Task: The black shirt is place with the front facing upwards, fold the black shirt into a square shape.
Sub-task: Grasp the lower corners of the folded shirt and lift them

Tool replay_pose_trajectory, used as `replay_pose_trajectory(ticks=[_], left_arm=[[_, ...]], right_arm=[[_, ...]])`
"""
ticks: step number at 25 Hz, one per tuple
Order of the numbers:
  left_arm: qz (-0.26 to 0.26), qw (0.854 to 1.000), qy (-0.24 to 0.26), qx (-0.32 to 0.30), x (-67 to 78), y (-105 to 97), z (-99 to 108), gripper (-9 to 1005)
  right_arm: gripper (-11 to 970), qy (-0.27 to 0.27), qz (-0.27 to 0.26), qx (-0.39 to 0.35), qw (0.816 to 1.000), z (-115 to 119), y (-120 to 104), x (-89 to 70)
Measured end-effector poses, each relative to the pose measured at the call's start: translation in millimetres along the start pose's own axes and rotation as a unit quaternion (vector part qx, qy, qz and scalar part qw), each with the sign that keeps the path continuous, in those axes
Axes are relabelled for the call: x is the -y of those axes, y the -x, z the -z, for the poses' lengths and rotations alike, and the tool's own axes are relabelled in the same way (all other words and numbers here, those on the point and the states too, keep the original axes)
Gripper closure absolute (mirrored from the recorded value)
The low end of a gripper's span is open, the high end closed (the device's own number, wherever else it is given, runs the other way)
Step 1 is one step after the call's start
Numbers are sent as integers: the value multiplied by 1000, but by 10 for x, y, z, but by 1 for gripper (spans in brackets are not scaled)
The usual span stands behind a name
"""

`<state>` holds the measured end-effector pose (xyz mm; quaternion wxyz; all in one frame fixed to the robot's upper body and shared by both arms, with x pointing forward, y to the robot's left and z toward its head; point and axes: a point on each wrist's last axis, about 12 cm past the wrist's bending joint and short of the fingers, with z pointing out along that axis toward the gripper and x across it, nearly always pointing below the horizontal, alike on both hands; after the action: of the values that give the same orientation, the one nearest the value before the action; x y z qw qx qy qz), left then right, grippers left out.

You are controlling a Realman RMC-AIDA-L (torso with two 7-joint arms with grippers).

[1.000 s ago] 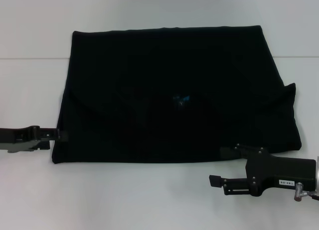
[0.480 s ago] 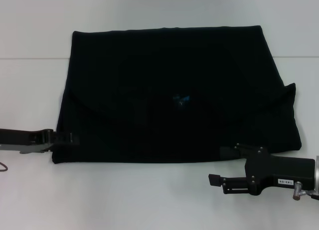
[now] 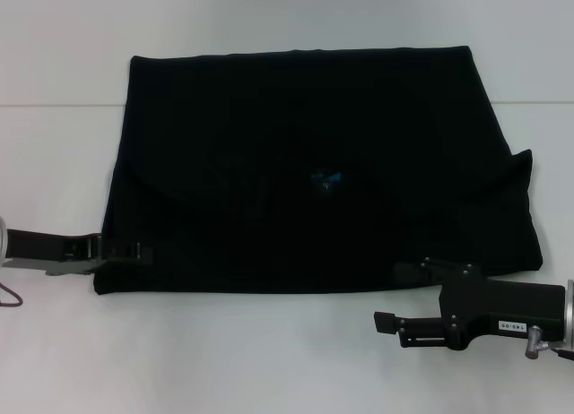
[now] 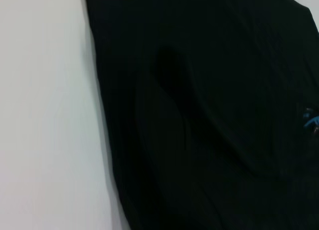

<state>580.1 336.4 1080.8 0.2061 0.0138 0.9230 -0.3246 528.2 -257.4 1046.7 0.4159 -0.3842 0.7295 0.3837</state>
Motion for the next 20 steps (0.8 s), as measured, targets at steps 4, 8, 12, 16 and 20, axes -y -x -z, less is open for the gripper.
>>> replay_pose_trajectory(ticks=[4, 8, 12, 16, 20], left_arm=[[-17, 1000, 7, -10, 28, 26, -17, 298], [-33, 999, 14, -17, 52, 40, -46, 427], [-37, 999, 16, -16, 62, 60, -42, 562], [-39, 999, 17, -16, 69, 68, -43, 649], [-40, 999, 16, -16, 75, 74, -45, 736]], right_arm=[[15, 0, -6, 0, 1000, 4, 5, 5], [15, -1, -7, 0, 1000, 9, 16, 14], [15, -2, -7, 1, 1000, 10, 22, 18], [17, -4, -9, 3, 1000, 15, 23, 22], [19, -23, -51, -4, 998, 129, 86, 116]])
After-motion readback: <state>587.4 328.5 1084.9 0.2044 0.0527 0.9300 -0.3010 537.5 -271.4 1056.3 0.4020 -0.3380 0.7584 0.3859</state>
